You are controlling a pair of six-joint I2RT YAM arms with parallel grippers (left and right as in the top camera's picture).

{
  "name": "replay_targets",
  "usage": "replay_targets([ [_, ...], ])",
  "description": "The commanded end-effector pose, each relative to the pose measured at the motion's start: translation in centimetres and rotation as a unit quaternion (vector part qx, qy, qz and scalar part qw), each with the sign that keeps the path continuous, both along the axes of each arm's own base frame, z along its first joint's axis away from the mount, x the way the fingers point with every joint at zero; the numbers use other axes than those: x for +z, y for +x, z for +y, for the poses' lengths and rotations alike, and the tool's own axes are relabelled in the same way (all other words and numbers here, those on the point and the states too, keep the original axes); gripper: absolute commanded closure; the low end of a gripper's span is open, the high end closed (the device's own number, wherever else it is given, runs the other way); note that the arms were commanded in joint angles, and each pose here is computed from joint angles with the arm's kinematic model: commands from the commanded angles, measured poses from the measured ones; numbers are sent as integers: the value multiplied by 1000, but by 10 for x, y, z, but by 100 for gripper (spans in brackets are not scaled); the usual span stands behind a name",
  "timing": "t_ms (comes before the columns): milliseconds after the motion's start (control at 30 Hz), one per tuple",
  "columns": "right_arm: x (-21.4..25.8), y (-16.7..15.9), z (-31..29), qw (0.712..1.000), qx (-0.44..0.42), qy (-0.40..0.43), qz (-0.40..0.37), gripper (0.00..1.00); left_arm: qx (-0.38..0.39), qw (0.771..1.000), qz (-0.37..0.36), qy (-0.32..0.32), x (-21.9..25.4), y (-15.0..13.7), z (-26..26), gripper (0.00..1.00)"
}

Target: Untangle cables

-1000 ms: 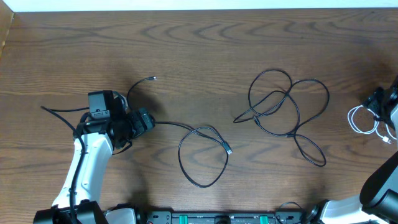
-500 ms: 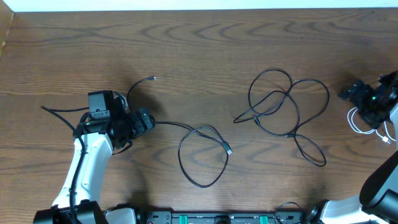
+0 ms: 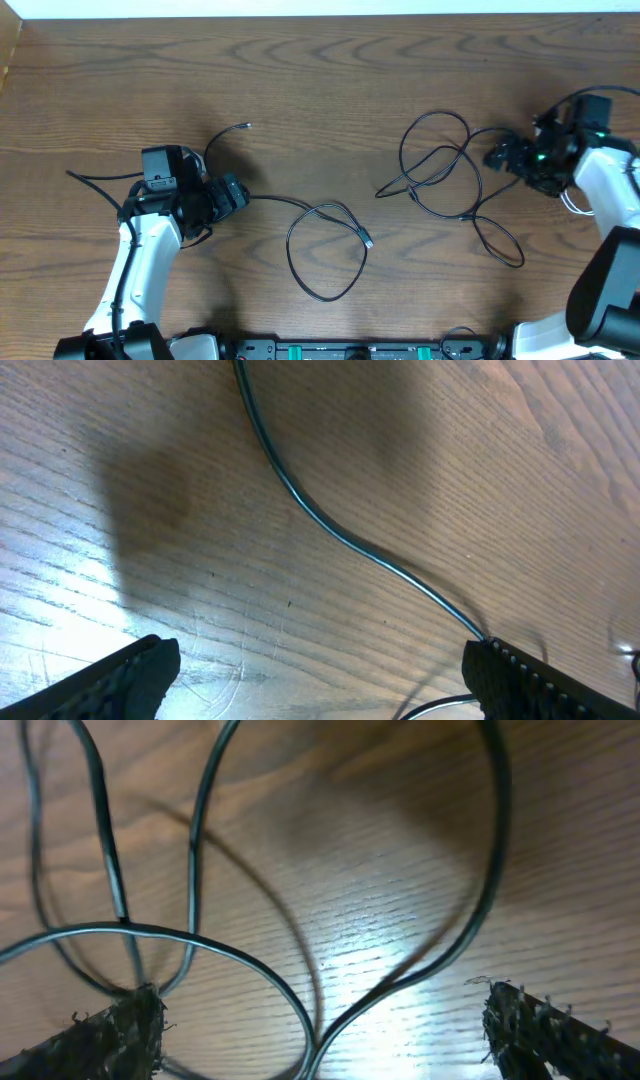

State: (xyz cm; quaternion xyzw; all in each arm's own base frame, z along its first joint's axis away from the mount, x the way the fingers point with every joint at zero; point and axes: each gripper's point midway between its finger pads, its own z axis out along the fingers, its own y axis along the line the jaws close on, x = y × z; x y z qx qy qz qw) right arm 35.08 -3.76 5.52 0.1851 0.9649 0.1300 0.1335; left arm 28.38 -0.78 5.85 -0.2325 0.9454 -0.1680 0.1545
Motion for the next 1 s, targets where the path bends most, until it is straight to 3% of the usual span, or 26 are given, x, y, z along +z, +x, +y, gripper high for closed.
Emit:
replay_targets([
  [0, -10, -3, 4, 998, 30, -49, 6, 1, 2, 1000, 7, 4, -4, -3, 2, 4],
  [433, -29, 6, 41, 995, 78, -45, -40, 1, 2, 1000, 7, 4, -4, -3, 2, 4],
  [733, -32, 15, 43, 998, 1, -19, -55, 1, 2, 1000, 7, 4, -4, -3, 2, 4],
  [967, -27, 15, 62, 997, 20, 36, -60, 1, 2, 1000, 7, 4, -4, -3, 2, 4],
])
